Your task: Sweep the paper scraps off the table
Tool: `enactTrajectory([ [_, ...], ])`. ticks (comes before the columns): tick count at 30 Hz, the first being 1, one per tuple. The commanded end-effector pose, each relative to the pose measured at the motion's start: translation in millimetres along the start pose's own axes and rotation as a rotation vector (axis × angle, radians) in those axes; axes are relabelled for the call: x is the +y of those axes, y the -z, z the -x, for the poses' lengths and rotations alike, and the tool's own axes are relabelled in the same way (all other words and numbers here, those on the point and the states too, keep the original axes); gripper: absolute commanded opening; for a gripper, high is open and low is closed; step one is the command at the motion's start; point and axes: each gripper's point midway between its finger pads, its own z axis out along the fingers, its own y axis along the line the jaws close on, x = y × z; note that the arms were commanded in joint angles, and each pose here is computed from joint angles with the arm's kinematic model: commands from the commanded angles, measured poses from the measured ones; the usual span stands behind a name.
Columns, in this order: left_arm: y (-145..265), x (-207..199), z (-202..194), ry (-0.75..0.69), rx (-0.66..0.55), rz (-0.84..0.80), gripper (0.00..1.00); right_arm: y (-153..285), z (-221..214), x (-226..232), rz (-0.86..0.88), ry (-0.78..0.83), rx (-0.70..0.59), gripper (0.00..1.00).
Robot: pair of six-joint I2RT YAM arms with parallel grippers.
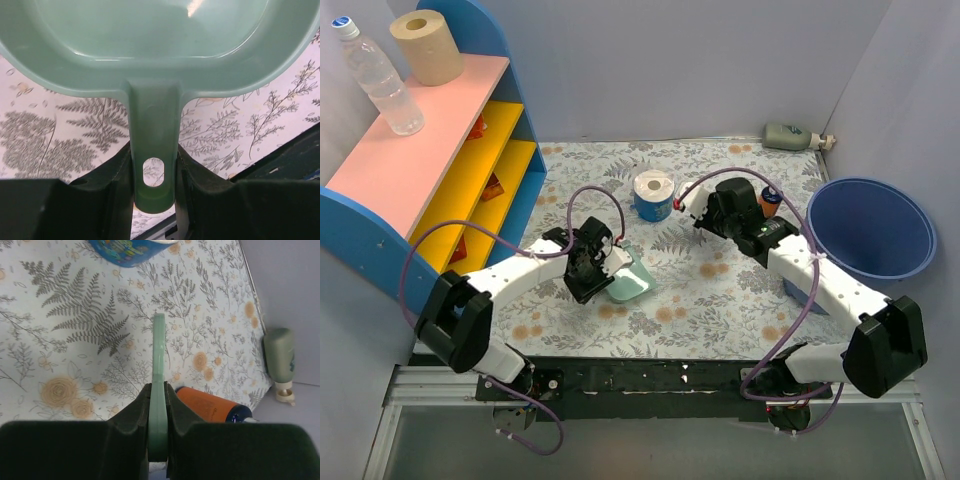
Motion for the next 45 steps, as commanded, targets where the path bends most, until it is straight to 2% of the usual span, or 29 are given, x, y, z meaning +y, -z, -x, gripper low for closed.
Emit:
enactTrajectory([
  [1,-9,1,30,0.030,-0.055,-0.058,0.00,-7,4,-28,-0.194,0.144,-0.007,0.01],
  [10,-26,14,31,0.095,-0.026,-0.050,0.00,-21,-5,-21,-0.205,0.227,0.013,0.01],
  [15,-35,20,32,0.089,-0.021,-0.031,0.00,-29,-26,2,-0.121,0.274,0.054,0.01],
  [20,-23,35,44,0.083,-0.050,-0.001,0.00,-30,-35,12,-0.104,0.287,0.060,0.01],
  [27,-4,37,47,0.073,-0.021,-0.020,0.00,-29,-43,15,-0.109,0.304,0.077,0.01],
  [33,-10,40,38,0.057,0.015,-0.014,0.00,-25,-47,7,-0.153,0.325,0.099,0.01],
  [42,-13,46,43,0.075,0.011,-0.016,0.00,-27,-47,15,-0.107,0.313,0.094,0.01],
  [43,-14,45,42,0.074,0.018,-0.019,0.02,-27,-49,20,-0.089,0.304,0.096,0.01],
  [44,-14,45,41,0.072,0.022,-0.021,0.09,-26,-50,22,-0.075,0.301,0.096,0.01],
  [45,-14,45,40,0.077,0.024,-0.022,0.20,-26,-51,26,-0.056,0.299,0.098,0.01],
])
